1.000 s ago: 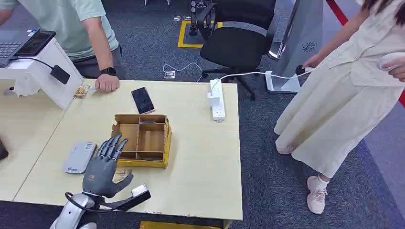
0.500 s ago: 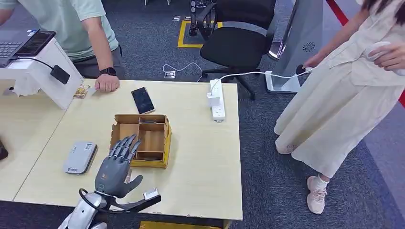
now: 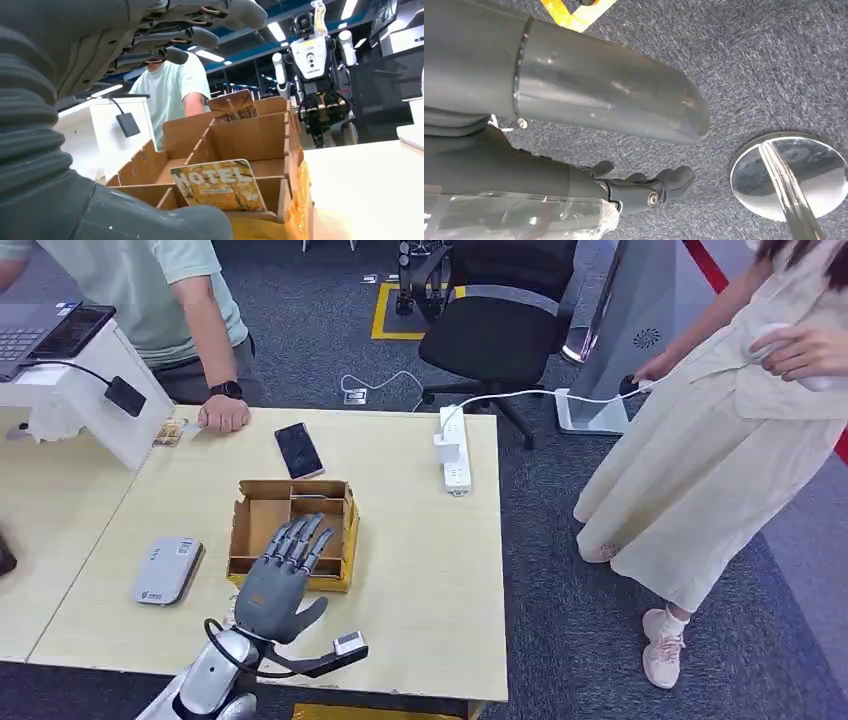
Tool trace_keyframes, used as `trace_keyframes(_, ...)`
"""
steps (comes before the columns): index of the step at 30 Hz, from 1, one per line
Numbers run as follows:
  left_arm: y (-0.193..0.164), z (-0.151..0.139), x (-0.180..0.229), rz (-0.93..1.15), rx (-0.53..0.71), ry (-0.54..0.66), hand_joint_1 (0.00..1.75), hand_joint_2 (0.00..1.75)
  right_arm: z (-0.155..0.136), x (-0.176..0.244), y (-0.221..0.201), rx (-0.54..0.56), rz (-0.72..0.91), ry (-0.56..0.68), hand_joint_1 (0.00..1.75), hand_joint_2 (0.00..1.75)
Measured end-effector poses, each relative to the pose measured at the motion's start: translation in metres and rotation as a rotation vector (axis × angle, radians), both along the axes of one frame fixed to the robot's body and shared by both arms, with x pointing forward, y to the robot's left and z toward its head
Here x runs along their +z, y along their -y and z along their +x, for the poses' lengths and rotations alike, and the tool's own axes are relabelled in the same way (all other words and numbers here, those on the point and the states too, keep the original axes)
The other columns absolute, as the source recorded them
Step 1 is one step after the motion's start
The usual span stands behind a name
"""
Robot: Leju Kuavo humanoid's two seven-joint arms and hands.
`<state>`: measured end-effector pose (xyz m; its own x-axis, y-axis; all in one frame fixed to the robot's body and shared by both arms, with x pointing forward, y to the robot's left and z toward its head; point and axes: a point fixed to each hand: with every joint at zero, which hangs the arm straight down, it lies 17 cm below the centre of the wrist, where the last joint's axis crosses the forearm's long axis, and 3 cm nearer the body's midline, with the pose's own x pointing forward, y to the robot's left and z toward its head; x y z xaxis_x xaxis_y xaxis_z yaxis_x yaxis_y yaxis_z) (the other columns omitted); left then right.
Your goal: Pass the card to the sensor for recognition and then transmit it.
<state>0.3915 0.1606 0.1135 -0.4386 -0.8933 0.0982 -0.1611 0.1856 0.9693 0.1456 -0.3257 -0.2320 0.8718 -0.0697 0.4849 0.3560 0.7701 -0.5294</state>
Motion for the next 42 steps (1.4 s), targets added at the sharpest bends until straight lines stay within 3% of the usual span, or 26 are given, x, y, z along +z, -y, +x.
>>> trace_keyframes(13, 0.013, 0.014, -0.007, 0.043, -0.014, -0.01, 0.0, 1.75, 0.001, 0.0, 0.0, 0.0, 0.0, 0.001, 0.0, 0.0)
trace_keyframes(42, -0.005, 0.045, -0.02, 0.116, 0.029, -0.029, 0.0, 1.75, 0.0, -0.001, -0.001, 0.007, 0.003, -0.011, 0.0, 0.0)
